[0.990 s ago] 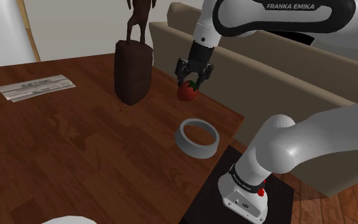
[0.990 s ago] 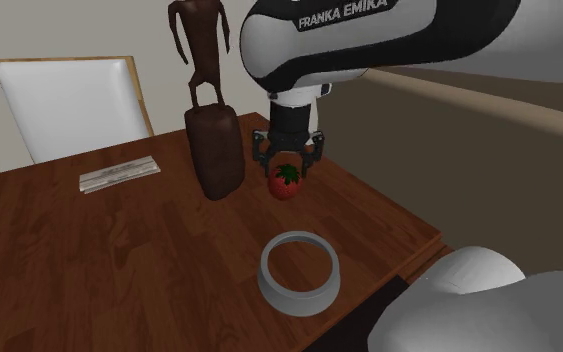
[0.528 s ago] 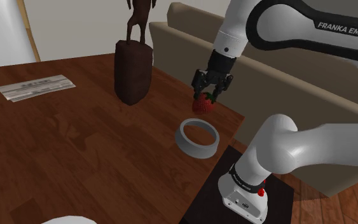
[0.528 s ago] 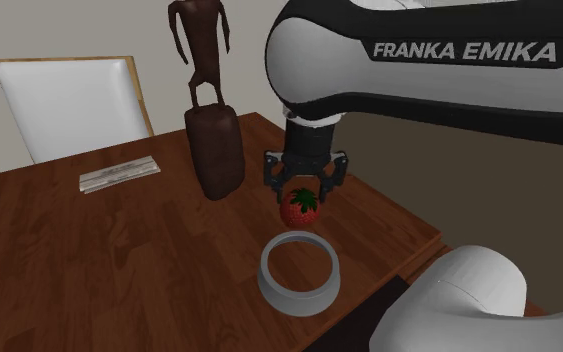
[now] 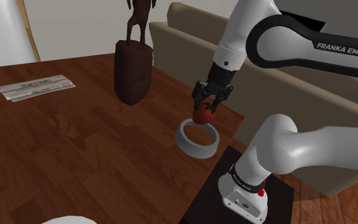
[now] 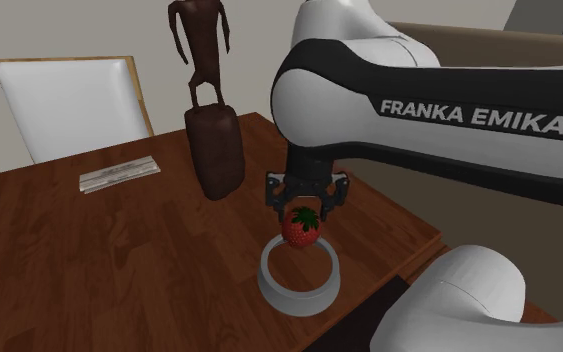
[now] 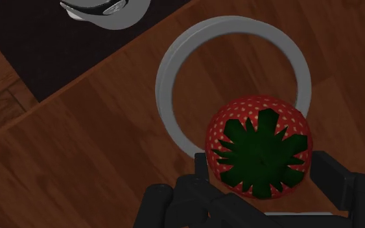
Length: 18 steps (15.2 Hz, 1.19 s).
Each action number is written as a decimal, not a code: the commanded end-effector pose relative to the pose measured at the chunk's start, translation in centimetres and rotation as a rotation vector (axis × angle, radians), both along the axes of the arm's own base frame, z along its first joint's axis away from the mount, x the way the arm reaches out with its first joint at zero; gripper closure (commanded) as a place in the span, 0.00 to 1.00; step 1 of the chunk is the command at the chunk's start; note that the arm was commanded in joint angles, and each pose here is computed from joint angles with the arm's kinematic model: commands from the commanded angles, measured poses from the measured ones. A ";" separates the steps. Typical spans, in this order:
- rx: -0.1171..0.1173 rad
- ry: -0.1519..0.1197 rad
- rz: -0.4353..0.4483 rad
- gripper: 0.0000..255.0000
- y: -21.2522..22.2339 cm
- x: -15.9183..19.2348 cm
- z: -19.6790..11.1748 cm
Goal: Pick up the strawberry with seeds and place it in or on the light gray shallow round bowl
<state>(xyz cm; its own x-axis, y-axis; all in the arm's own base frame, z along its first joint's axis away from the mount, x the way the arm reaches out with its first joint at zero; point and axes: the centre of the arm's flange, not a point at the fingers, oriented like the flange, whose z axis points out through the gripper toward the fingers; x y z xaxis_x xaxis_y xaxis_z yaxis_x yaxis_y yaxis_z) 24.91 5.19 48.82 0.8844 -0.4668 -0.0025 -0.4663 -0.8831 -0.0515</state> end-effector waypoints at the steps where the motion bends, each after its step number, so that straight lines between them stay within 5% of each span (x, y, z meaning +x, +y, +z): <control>1: 0.000 -0.001 0.000 1.00 -0.1 0.0 -1.1; 8: 0.000 -0.001 0.000 1.00 -0.1 0.0 -5.1; 16: 0.000 -0.001 0.000 1.00 -0.1 0.0 -5.1; 17: 0.000 -0.001 0.000 0.00 -0.1 0.0 -5.1; 18: 0.000 -0.001 0.000 0.00 -0.1 0.0 -5.1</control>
